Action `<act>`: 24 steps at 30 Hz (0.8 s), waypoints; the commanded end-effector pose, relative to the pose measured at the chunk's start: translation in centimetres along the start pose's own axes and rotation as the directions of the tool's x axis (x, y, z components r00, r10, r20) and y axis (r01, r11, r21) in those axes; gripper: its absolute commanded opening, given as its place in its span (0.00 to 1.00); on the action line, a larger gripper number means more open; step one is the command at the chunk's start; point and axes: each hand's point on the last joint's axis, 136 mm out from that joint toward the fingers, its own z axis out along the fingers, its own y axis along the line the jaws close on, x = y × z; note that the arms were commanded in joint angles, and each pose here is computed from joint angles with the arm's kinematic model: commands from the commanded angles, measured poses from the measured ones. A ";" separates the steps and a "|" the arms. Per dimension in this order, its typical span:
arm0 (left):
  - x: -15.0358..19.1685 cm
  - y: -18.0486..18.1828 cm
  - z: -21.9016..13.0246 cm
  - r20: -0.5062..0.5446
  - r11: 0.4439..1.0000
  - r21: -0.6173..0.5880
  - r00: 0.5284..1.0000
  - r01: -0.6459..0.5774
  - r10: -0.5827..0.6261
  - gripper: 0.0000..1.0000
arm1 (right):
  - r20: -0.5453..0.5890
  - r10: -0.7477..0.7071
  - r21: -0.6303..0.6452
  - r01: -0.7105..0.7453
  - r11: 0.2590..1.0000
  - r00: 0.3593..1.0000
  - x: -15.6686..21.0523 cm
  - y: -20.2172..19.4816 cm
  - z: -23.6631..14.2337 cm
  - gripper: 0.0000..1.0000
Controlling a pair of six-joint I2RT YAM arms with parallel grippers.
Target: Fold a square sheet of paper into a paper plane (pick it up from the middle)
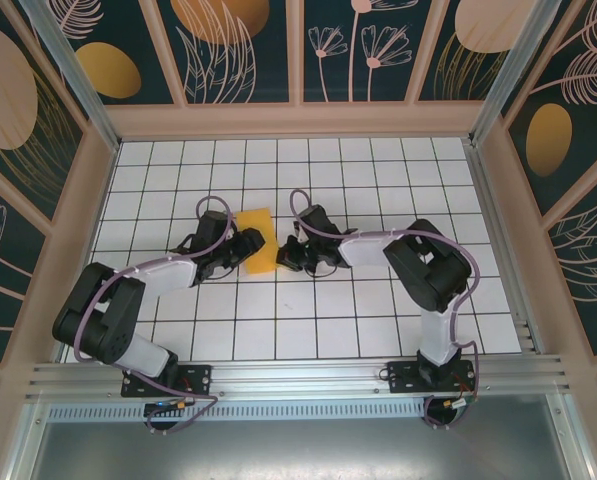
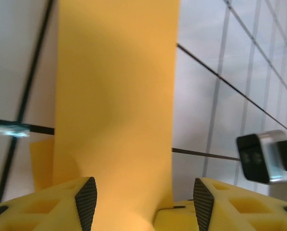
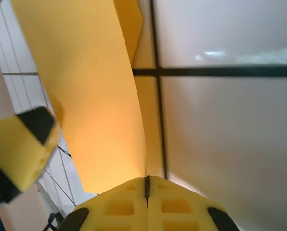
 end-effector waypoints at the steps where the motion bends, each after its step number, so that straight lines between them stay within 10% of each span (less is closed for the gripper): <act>1: 0.8 -3.3 -0.4 -0.033 0.985 0.158 0.996 -0.072 0.078 0.56 | 0.029 -0.031 0.036 0.030 0.999 0.999 0.7 -0.7 -2.7 0.00; 24: 4.1 -0.5 3.0 -0.113 0.994 0.033 0.988 -0.103 0.106 0.41 | 0.072 0.025 0.046 -0.028 0.999 0.997 2.6 -2.6 -5.8 0.17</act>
